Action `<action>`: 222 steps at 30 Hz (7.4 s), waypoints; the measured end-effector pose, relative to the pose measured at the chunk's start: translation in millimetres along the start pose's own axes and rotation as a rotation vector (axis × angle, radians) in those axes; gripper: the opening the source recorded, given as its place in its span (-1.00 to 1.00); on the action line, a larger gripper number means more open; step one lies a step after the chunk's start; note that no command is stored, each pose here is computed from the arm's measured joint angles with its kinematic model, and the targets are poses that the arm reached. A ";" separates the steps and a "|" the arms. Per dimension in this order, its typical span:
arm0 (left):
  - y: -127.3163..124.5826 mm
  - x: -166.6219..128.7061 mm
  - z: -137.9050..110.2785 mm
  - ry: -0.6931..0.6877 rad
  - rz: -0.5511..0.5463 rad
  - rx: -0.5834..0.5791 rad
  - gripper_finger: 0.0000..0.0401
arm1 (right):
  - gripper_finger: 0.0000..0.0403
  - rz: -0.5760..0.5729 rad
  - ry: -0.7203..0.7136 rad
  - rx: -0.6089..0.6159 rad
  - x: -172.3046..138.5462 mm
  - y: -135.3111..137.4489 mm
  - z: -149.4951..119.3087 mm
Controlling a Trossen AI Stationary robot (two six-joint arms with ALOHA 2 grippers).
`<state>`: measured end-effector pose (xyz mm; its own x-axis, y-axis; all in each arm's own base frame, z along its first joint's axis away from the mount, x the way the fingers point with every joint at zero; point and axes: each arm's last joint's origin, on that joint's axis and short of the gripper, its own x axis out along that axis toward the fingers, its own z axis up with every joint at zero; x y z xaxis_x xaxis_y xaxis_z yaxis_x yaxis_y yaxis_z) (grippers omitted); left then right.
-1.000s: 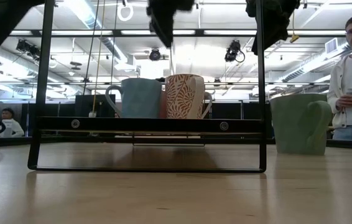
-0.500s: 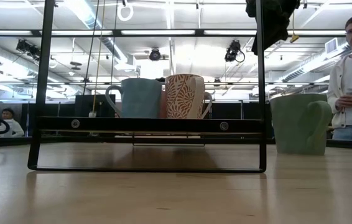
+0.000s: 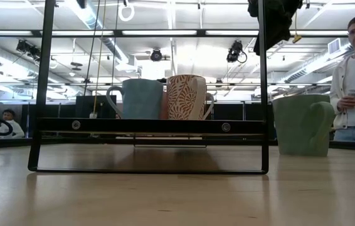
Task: Place coffee mugs
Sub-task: Put the yellow patterned mug on the shelf
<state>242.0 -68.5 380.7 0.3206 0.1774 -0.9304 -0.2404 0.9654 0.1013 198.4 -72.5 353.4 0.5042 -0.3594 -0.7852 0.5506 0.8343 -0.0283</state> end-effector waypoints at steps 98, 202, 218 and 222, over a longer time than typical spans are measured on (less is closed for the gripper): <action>-8.1 129.9 -105.1 0.353 0.060 -0.635 -0.84 | -0.33 0.026 -0.106 0.072 -0.4 2.7 10.5; 4.8 153.3 52.8 0.037 -0.212 -1.246 -0.76 | -0.33 0.156 -0.218 -0.214 -4.6 46.4 13.8; 4.5 152.6 54.6 0.024 -0.230 -1.243 -0.44 | -0.33 0.178 -0.199 -0.232 2.3 50.5 15.2; 4.3 152.6 54.6 0.021 -0.231 -1.190 -0.38 | -0.33 0.178 -0.198 -0.230 2.3 50.5 15.2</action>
<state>339.9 -26.9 258.4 0.4551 0.0102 -0.8904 -0.8747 0.1920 -0.4449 237.5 -37.6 359.5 0.7107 -0.2549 -0.6557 0.2894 0.9555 -0.0577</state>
